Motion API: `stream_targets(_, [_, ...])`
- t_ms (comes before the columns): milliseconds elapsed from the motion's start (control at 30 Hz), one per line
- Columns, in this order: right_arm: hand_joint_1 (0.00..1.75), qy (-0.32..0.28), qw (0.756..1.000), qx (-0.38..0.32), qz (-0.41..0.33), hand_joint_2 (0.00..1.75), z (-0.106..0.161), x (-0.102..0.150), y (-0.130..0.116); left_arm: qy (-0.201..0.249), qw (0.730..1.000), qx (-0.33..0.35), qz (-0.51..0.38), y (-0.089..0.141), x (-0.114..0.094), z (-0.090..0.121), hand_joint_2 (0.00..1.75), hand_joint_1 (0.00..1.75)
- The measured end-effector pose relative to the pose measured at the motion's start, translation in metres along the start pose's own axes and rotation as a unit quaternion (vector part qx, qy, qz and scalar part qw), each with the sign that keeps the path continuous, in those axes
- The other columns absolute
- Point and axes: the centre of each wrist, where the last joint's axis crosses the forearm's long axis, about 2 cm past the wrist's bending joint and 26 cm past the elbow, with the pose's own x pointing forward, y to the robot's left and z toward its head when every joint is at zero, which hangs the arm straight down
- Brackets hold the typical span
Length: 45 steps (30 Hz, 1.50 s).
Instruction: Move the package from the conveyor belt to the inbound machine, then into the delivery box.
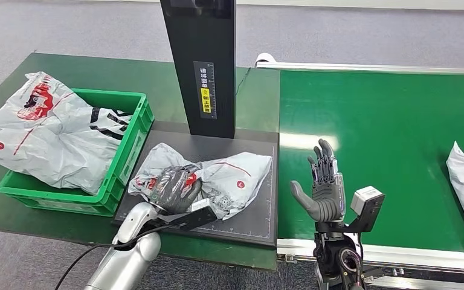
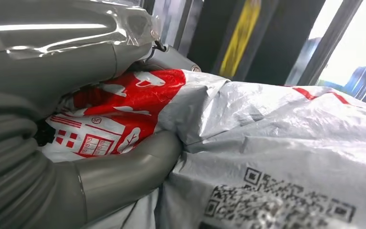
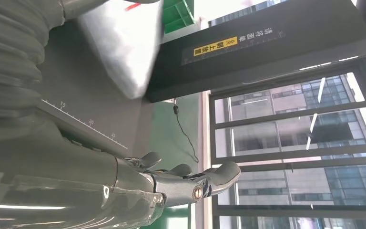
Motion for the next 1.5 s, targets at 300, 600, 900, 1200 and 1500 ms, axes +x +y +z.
stream_targets(300, [0.0, -0.005, 1.0, -0.002, -0.006, 1.75, -0.003, 0.001, 0.0, -0.098, 0.976, 0.19, -0.026, 0.034, 0.019, 0.006, 1.75, 1.75])
stream_targets(600, [0.0, -0.008, 1.0, 0.003, -0.01, 1.75, -0.011, 0.002, 0.003, -0.117, 0.944, 0.296, -0.087, 0.063, 0.031, 0.008, 1.75, 1.75])
stream_targets(900, [0.0, -0.006, 1.0, 0.008, -0.011, 1.75, -0.009, -0.001, 0.007, 0.005, 0.941, 0.316, -0.122, 0.085, -0.009, 0.014, 1.75, 1.75])
stream_targets(1200, [0.0, -0.005, 1.0, 0.008, -0.012, 1.75, -0.008, -0.002, 0.007, 0.024, 0.939, 0.317, -0.131, 0.088, -0.022, 0.017, 1.75, 1.75])
stream_targets(1500, [0.0, -0.002, 1.0, 0.007, -0.011, 1.75, -0.006, -0.003, 0.007, 0.089, 0.927, 0.336, -0.138, 0.1, -0.04, 0.02, 1.75, 1.74])
